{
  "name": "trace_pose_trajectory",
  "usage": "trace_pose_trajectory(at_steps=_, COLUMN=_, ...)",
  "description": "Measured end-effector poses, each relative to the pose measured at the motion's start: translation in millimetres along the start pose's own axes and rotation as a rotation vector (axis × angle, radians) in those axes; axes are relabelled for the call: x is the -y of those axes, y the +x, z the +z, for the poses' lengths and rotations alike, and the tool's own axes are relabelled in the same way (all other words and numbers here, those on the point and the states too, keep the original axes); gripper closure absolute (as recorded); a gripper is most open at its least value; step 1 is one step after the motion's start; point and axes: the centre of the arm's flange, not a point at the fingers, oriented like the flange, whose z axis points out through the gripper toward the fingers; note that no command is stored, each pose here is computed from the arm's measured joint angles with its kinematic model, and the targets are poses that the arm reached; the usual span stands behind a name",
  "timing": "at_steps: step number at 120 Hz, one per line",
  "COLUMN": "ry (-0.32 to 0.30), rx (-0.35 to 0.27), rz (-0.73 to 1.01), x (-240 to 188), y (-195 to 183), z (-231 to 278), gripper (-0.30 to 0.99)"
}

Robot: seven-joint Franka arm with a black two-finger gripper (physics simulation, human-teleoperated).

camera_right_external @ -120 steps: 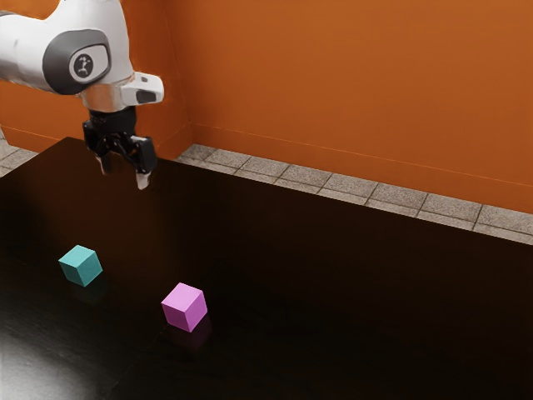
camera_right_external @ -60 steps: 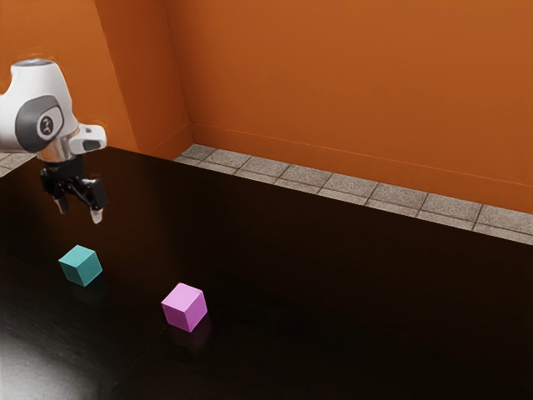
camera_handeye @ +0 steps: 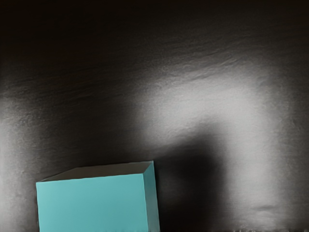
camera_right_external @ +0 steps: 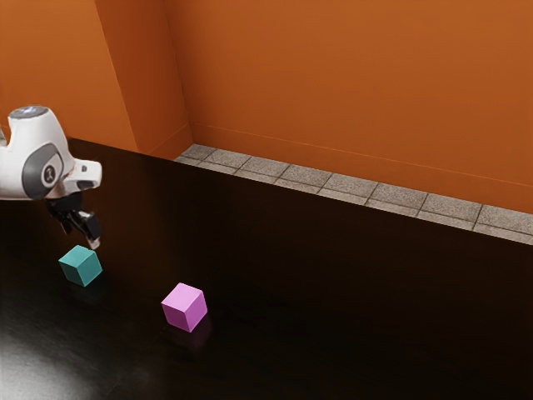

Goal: Pick up the blue block with one arm, and put the blue block on the pink block with one arm

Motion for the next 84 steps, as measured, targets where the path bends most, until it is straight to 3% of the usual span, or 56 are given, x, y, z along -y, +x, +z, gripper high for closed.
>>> trace_pose_trajectory(at_steps=84, ry=-0.043, rx=-0.014, rz=0.087, x=20.3, y=-22.3, z=42.8, gripper=0.0)
